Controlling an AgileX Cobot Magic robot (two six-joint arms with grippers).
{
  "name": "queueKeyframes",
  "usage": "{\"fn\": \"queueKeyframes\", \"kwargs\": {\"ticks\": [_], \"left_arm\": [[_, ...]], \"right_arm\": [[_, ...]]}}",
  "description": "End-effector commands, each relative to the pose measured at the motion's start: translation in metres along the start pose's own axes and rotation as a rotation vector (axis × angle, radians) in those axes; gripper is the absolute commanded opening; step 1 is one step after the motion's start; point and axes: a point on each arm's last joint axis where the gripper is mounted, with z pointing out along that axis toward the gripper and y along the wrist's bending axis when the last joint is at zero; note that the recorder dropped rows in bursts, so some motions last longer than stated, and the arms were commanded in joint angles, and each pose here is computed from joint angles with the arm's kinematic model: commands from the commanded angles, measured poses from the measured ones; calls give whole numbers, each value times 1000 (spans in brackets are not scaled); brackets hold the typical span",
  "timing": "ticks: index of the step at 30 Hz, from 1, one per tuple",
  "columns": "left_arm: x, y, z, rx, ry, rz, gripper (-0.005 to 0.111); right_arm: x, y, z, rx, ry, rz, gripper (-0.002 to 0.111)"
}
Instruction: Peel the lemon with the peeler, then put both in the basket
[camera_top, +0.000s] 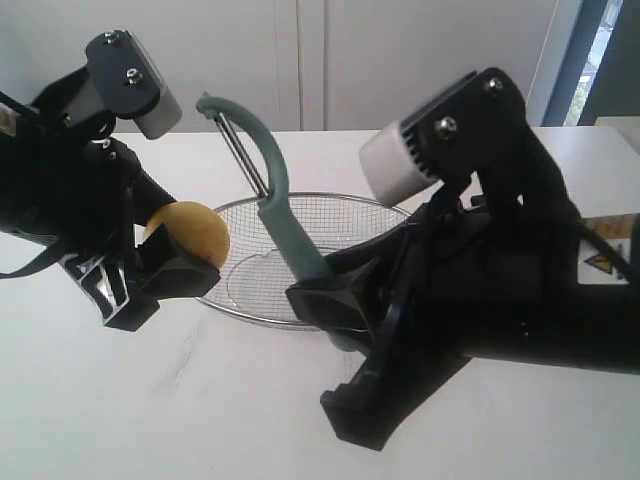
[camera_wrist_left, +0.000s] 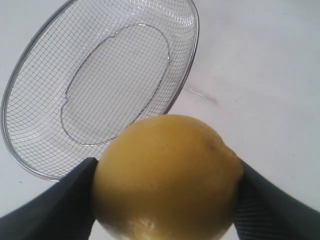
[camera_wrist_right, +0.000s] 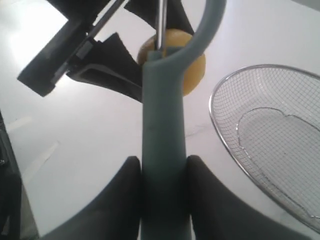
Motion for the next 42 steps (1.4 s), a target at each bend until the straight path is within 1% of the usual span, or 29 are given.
{"fn": "queueKeyframes", "kwargs": {"ticks": [1, 5, 12, 18, 24, 26, 35, 42], "left_arm": [[1, -1, -2, 5, -4, -14, 0], [1, -1, -2, 5, -4, -14, 0], [1, -1, -2, 5, -4, -14, 0], [1, -1, -2, 7, -2, -14, 0], [1, -1, -2, 5, -4, -14, 0], [1, -1, -2, 5, -4, -14, 0], [1, -1, -2, 5, -4, -14, 0], [1, -1, -2, 5, -4, -14, 0]], "right_arm": [[-1, -7, 0, 79, 7, -35, 0], [3, -14, 10, 130, 41, -37, 0], [7, -21, 40, 150, 51, -58, 0], [16, -40, 65, 197, 79, -23, 0], [19, -43, 79, 202, 65, 6, 0], [21, -43, 83, 198, 73, 26, 0], [21, -27, 88, 149, 66, 16, 0], [22, -24, 89, 140, 73, 37, 0]]}}
